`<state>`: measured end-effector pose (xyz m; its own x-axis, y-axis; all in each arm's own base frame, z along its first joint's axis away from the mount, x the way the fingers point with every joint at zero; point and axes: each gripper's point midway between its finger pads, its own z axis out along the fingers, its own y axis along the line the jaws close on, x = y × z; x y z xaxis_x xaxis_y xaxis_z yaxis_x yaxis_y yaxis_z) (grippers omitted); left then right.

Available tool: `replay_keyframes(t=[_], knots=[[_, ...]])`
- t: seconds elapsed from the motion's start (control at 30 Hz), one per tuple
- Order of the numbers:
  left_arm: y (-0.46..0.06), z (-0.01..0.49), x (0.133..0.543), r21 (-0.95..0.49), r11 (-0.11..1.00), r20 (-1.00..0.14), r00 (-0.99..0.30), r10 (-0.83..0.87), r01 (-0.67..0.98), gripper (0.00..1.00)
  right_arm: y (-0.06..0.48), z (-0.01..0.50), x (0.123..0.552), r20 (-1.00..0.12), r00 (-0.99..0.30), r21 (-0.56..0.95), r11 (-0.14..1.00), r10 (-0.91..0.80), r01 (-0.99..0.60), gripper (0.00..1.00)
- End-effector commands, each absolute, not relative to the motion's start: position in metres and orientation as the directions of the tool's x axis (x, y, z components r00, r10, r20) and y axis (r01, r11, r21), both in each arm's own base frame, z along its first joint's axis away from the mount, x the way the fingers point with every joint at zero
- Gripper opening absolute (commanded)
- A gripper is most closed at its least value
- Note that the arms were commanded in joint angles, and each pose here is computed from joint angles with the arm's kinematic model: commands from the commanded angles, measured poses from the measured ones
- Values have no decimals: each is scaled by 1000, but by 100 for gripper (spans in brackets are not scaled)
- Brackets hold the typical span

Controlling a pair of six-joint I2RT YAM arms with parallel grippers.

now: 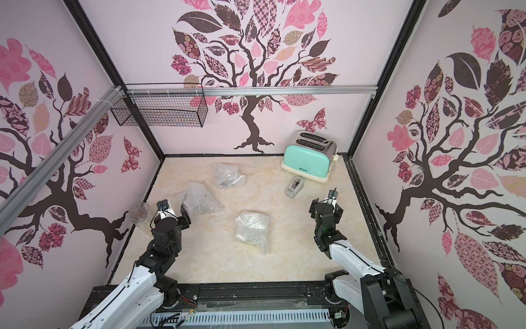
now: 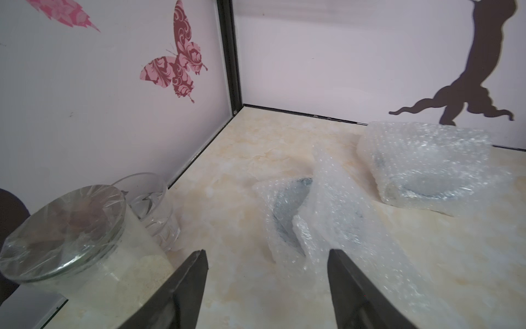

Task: Wrap bowls in bubble wrap
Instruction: Reset both arms

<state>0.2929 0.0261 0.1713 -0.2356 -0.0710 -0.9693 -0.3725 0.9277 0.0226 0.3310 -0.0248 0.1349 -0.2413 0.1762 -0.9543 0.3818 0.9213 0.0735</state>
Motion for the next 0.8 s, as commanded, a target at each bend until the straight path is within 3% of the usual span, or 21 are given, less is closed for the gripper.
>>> replay_keyframes(t=[0.0,0.07,0.13,0.23,0.37,0.47,0.77], knots=[[36,163,308,-43,935,-975,-188,-116,-353,73,-28,136,333,-982,-116,99,926,151,364,88],[42,152,314,-50,934,-977,-176,-119,-353,74,-25,135,341,-978,-148,87,933,147,349,90],[46,142,324,0,930,-977,-199,-79,-367,76,-27,142,344,-984,-86,117,937,153,330,90],[48,139,340,-11,937,-973,-214,-91,-349,77,-20,139,359,-988,-125,47,954,87,297,90],[60,138,348,-102,937,-974,-160,-162,-333,77,-20,133,355,-998,0,66,966,68,251,87],[56,138,355,-98,949,-977,-150,-148,-299,77,-18,118,368,-986,-135,59,967,95,248,88],[45,109,383,-48,974,-977,-191,-92,-223,76,-17,113,379,-982,-165,44,970,86,241,94]])
